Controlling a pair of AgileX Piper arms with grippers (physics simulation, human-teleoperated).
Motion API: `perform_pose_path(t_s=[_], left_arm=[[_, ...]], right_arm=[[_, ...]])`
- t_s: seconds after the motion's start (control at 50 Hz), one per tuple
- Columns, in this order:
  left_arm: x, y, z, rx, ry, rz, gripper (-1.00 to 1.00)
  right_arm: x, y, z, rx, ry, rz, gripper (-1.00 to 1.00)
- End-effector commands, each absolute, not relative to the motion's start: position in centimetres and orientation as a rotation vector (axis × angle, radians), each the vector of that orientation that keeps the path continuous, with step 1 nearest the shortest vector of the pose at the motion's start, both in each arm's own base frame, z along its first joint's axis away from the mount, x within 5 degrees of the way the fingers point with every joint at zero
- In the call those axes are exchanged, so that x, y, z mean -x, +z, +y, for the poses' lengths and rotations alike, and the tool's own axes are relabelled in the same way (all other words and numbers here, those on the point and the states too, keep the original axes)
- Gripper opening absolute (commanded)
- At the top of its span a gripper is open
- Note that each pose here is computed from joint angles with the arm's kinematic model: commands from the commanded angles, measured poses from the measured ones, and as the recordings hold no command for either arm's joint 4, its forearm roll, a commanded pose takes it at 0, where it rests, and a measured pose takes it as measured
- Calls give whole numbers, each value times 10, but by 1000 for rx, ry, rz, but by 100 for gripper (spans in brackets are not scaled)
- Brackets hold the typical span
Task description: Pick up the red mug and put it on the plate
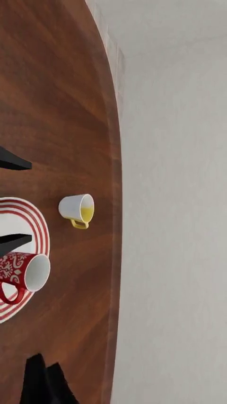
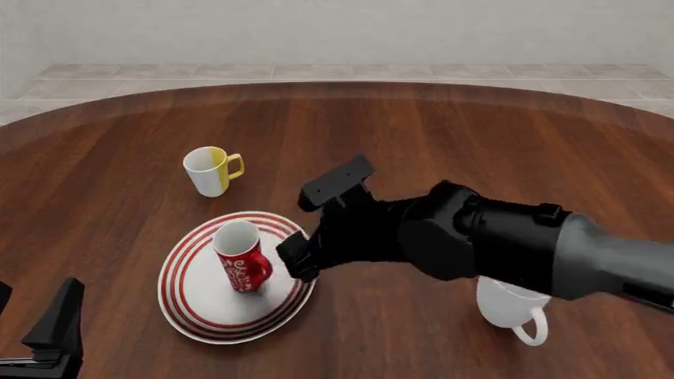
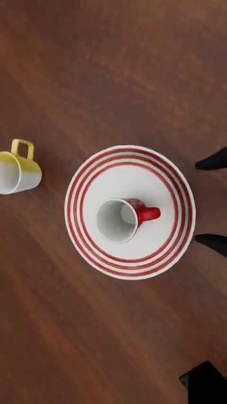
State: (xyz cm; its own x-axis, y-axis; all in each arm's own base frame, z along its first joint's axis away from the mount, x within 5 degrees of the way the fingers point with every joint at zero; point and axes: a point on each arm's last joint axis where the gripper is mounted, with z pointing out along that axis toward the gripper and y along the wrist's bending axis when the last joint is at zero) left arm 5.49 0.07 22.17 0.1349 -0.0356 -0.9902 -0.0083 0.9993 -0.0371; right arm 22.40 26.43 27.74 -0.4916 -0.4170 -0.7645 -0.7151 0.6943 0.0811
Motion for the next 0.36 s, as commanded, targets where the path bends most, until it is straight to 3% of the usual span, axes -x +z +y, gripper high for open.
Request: perform_pose_path(t_s=[0.02, 0.16, 0.36], left_arm=[[-55, 222, 1, 32, -17, 1437, 100], [-55, 220, 0, 24, -17, 1441, 100], [-55, 222, 0, 13, -15, 1442, 100]], right_arm=[[-197, 341, 180, 747, 452, 2022, 100], [-168, 376, 123, 634, 399, 1942, 100], [-130, 387, 78, 505, 370, 1923, 100]])
